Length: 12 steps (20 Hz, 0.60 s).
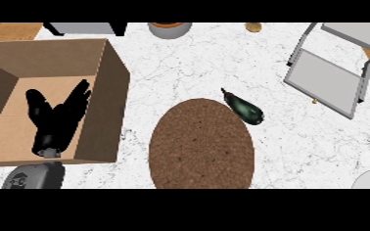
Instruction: Pick the croissant from the placemat and place it in the tiered shelf
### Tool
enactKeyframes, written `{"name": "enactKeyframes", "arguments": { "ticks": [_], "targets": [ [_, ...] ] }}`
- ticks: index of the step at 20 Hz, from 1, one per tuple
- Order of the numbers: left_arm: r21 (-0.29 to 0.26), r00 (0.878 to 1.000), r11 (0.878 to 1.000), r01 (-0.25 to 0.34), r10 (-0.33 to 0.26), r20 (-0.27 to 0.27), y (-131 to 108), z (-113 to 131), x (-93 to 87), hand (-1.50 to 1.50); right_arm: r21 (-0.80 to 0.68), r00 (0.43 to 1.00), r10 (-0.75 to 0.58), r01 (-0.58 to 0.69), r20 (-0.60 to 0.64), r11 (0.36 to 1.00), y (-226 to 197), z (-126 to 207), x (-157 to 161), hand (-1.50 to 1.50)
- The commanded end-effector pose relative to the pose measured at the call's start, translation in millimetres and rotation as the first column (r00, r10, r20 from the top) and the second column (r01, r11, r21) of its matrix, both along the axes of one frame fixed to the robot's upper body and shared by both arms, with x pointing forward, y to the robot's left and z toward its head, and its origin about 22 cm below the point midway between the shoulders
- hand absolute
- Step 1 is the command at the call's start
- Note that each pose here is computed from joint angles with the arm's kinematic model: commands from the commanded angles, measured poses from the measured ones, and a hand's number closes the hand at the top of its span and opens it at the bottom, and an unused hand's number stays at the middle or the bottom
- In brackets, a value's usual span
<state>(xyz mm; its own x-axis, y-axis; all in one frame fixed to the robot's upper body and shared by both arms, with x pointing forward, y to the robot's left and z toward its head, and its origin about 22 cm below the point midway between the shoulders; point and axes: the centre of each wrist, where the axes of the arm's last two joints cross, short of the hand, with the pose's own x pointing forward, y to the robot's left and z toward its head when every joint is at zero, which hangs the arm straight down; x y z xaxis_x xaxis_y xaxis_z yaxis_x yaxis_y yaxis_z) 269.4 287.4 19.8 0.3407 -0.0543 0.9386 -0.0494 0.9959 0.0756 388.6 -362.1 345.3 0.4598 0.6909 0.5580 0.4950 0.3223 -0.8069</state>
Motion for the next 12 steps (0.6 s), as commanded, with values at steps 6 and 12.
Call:
{"name": "enactKeyframes", "arguments": {
  "ticks": [6,12],
  "targets": [
    [-0.028,0.994,1.000,-0.012,0.009,-0.105,-8.1,-37.5,-29.3,0.00,-0.032,1.000,-0.004,0.005,0.023,0.999,-37.6,-9.7,7.5,1.50],
    [-0.046,0.995,0.999,-0.025,0.020,-0.101,9.3,-37.2,-20.0,0.00,-0.034,0.998,0.040,-0.039,0.040,0.999,-35.4,-37.8,21.5,1.50]
  ]
}}
